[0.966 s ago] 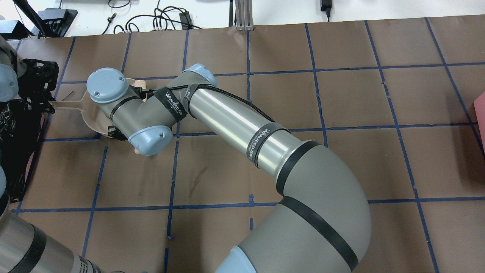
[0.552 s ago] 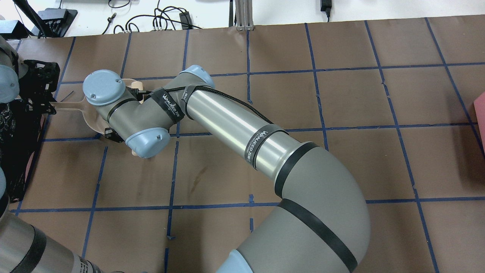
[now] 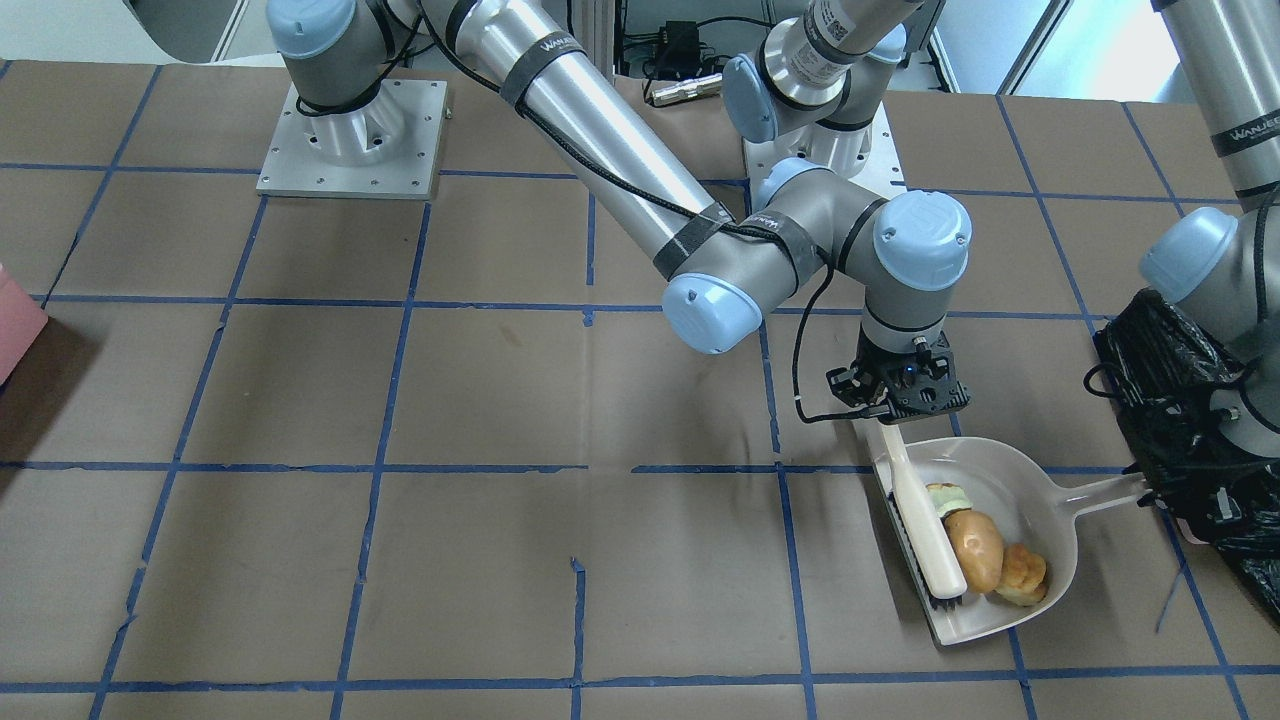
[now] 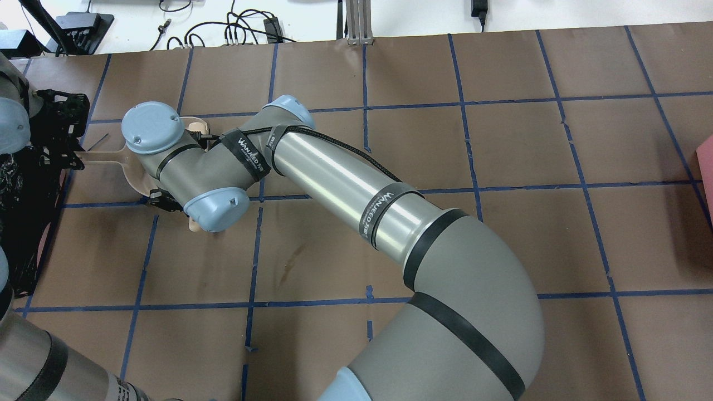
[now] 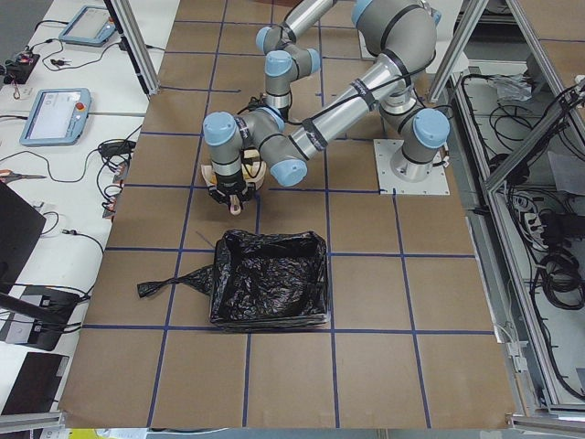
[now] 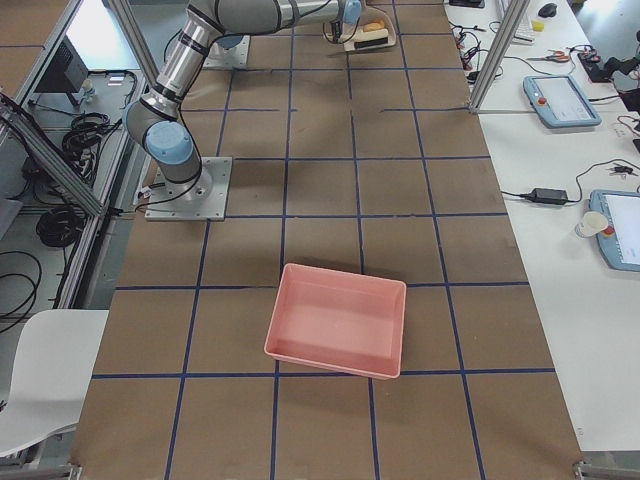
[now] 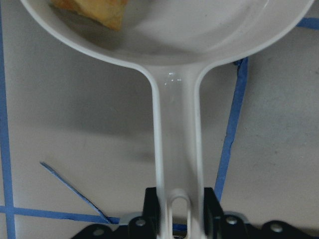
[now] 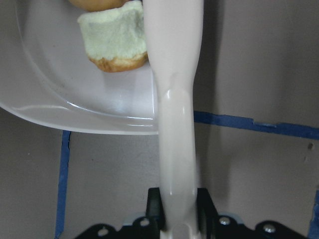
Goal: Sweep and dump trash in nearest bin
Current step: 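Push the bread further into the dustpan with the right gripper's brush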
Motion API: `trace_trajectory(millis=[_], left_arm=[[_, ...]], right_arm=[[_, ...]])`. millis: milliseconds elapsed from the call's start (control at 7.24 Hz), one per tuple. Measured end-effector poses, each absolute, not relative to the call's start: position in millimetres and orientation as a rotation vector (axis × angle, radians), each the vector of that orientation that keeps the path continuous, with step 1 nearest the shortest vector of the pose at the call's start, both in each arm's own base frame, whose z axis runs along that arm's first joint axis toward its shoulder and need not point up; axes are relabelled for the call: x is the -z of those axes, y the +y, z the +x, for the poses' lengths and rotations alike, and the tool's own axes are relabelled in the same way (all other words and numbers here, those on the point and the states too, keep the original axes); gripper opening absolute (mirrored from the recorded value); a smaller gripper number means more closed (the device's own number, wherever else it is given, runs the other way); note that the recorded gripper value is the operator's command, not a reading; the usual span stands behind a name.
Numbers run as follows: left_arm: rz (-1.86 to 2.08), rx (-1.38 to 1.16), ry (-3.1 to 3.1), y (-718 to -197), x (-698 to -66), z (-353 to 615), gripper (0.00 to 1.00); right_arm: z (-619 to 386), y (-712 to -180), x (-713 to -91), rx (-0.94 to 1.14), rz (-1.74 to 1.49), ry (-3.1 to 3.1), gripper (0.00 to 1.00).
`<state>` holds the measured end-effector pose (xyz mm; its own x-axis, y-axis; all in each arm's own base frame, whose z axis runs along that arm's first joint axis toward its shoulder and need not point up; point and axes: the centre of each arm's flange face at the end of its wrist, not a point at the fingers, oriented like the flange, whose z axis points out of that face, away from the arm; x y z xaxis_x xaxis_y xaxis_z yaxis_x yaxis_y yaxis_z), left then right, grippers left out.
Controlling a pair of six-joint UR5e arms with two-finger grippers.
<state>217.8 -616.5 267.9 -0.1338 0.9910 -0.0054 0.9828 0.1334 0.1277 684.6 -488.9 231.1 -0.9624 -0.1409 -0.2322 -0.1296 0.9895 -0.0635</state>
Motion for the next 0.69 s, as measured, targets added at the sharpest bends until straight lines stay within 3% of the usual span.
trace_trajectory(millis=[690], left_arm=[[2.018,-0.088,2.308,-617.8,-267.6,214.4,0.0]], right_arm=[[671.6,-492.1,-253.4,0.102,-0.175,2.914,0.08]])
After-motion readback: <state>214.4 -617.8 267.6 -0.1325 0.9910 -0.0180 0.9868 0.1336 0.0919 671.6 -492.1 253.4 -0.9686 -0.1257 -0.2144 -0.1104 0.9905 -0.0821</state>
